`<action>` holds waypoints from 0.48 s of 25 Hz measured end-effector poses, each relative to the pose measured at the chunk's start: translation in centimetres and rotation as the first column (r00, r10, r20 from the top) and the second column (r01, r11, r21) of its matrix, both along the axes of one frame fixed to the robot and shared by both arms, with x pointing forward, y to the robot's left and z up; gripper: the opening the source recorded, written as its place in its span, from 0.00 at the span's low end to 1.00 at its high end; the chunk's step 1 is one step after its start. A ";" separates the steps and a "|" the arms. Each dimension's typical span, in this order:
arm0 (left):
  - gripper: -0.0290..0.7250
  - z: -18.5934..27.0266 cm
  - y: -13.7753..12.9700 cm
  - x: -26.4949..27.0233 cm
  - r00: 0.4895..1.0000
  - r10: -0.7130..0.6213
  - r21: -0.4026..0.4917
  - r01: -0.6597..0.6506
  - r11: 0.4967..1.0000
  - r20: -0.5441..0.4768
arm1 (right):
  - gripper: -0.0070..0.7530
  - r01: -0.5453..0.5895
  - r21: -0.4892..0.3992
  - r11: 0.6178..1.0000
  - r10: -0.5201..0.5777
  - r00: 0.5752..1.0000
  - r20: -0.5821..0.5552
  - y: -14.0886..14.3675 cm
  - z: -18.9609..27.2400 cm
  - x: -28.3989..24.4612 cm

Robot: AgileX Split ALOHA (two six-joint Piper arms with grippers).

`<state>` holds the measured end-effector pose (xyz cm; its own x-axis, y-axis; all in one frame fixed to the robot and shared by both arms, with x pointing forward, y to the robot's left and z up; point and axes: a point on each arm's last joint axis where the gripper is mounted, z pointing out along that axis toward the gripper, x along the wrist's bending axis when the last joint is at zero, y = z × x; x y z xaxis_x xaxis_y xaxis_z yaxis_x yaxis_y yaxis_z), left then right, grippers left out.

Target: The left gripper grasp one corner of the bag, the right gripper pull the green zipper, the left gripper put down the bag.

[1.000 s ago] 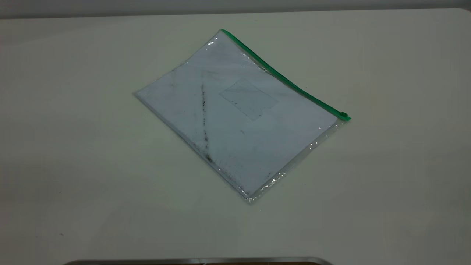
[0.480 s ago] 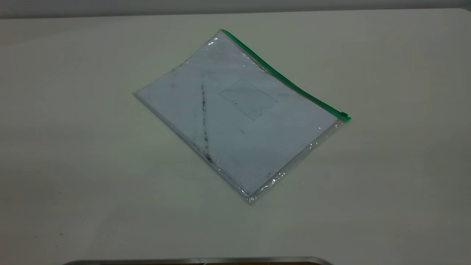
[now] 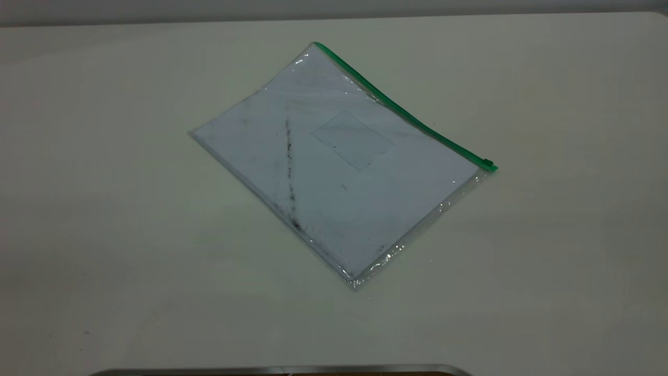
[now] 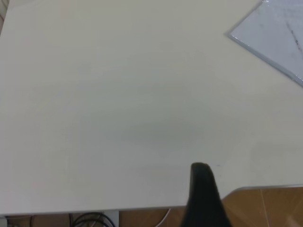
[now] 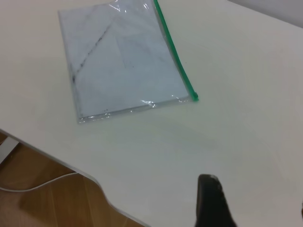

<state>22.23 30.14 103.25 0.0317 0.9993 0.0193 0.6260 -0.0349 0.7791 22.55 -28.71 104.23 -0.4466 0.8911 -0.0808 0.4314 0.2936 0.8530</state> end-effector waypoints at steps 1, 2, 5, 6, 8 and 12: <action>0.82 0.0 0.0 0.0 1.000 0.000 0.000 0.000 1.000 0.000 | 0.65 0.000 0.000 1.000 0.000 1.000 0.000 0.0 0.0 0.0; 0.82 0.0 0.0 0.0 1.000 0.000 0.000 0.000 1.000 0.000 | 0.65 0.000 0.000 1.000 0.000 1.000 0.000 0.0 0.0 0.0; 0.82 0.0 0.0 0.0 1.000 0.000 0.000 0.000 1.000 -0.001 | 0.65 0.000 0.001 1.000 0.000 1.000 0.000 0.0 0.0 0.0; 0.82 0.0 0.0 0.0 1.000 0.000 0.000 0.000 1.000 -0.001 | 0.65 0.000 0.001 1.000 0.000 1.000 0.000 0.0 0.0 0.0; 0.82 0.0 0.0 0.0 1.000 0.000 0.000 0.000 1.000 -0.001 | 0.65 0.001 0.001 1.000 -0.001 1.000 0.000 0.0 0.0 0.0; 0.82 0.0 0.0 0.0 1.000 0.000 0.000 0.000 1.000 -0.002 | 0.65 0.079 0.001 0.997 -0.079 0.997 0.000 0.1 0.0 0.1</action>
<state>22.22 30.14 103.23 0.0318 0.9993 0.0193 0.6275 -0.0350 0.7778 22.66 -28.61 104.24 -0.3745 0.9238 -0.0794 0.4537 0.2572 0.8532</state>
